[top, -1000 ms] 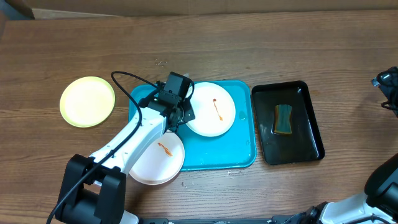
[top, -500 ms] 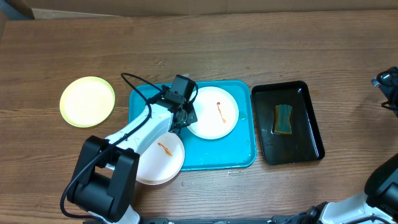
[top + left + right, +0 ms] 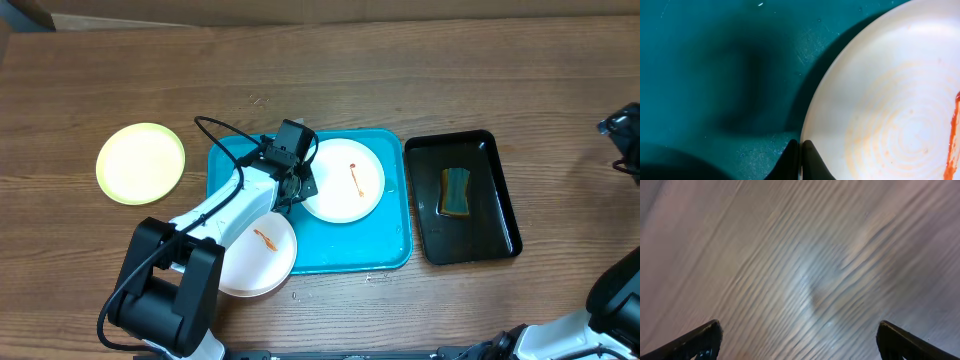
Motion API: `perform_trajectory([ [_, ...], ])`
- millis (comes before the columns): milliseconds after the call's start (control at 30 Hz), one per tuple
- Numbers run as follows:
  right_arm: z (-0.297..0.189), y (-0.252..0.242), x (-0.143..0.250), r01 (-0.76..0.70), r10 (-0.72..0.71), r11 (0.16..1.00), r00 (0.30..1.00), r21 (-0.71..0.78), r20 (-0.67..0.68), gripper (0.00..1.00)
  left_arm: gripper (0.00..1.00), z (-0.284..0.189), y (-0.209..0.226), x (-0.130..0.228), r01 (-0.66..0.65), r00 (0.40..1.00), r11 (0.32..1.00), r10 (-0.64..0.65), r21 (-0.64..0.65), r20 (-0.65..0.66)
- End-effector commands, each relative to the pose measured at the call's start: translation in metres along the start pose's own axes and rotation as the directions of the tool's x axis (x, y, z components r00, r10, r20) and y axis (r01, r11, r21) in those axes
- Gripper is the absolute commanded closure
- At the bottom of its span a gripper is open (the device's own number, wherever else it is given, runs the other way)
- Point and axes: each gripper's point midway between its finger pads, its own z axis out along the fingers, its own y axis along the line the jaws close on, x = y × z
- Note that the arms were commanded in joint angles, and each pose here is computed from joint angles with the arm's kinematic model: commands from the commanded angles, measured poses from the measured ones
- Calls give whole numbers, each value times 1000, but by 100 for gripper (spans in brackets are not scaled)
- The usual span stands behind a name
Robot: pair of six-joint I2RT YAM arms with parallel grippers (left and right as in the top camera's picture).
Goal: Clean dirty plates on tray and stack at the side
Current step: 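Drag the gripped white plate left-up across the teal tray, then reach the right gripper into the black tray toward the sponge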
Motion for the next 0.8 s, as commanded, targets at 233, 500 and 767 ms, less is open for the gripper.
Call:
perform_trajectory([
  [233, -20, 27, 75, -126, 60, 979, 929, -159, -365, 63, 96, 4, 0, 4, -30, 1000, 1000, 30, -6, -8],
  [500, -16, -18, 138, -105, 146, 988, 856, 110, -496, 96, 96, 4, 0, 4, -29, 1000, 1000, 29, -5, -7],
  [767, 14, -3, 201, 21, 17, 998, 832, 61, -554, 96, 96, 4, 0, 4, -29, 1000, 1000, 29, -3, -8],
])
